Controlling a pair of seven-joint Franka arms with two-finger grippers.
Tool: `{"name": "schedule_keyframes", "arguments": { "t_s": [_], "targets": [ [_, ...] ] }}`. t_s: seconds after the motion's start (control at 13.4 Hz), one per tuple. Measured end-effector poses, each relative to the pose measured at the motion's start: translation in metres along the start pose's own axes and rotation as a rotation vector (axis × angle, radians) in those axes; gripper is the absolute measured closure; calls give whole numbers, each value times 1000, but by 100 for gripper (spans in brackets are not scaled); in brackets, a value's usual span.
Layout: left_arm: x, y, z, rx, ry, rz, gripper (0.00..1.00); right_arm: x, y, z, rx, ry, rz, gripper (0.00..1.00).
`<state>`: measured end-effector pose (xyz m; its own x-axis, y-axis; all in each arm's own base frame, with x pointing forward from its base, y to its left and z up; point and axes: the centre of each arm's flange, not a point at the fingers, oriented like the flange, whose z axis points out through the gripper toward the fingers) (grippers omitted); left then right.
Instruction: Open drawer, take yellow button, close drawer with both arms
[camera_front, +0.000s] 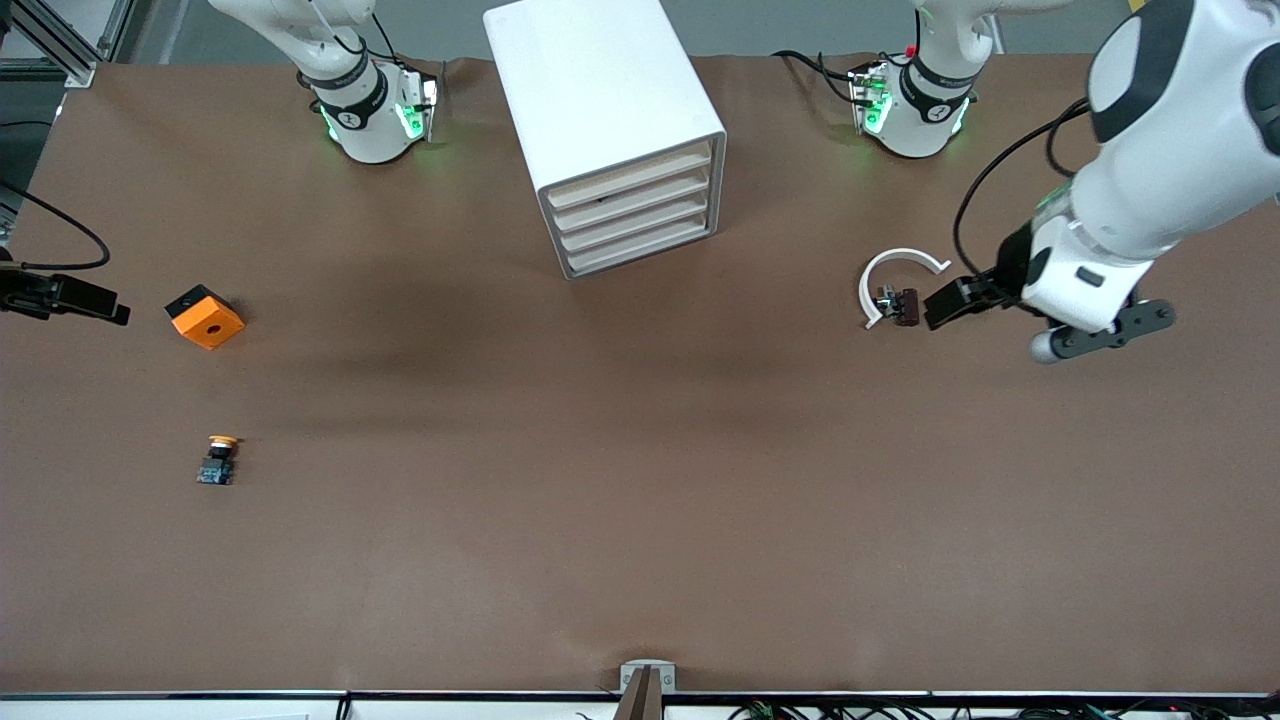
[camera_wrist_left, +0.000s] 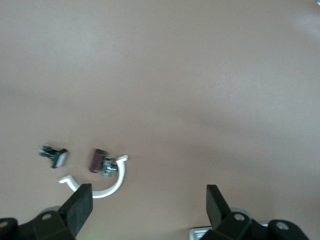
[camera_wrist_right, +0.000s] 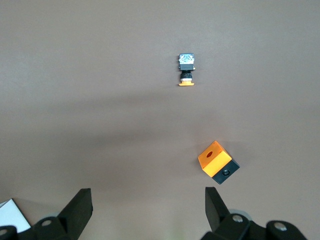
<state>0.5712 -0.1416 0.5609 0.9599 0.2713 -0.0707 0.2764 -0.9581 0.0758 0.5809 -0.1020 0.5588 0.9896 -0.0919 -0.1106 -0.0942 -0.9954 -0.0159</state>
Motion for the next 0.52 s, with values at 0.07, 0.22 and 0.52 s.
{"name": "schedule_keyframes", "arguments": {
  "t_s": [0.07,0.22,0.52],
  "targets": [
    [2,-12,-2,5,0,10,0,0,-3,-5,-1,8,-6,0],
    [6,-32,2,29,-2,20,0,-1,-13,-17,-4,16,-18,0],
    [17,-65,-5,46,11,62,0,-10,-15,-47,-4,20,-20,0]
  ]
}}
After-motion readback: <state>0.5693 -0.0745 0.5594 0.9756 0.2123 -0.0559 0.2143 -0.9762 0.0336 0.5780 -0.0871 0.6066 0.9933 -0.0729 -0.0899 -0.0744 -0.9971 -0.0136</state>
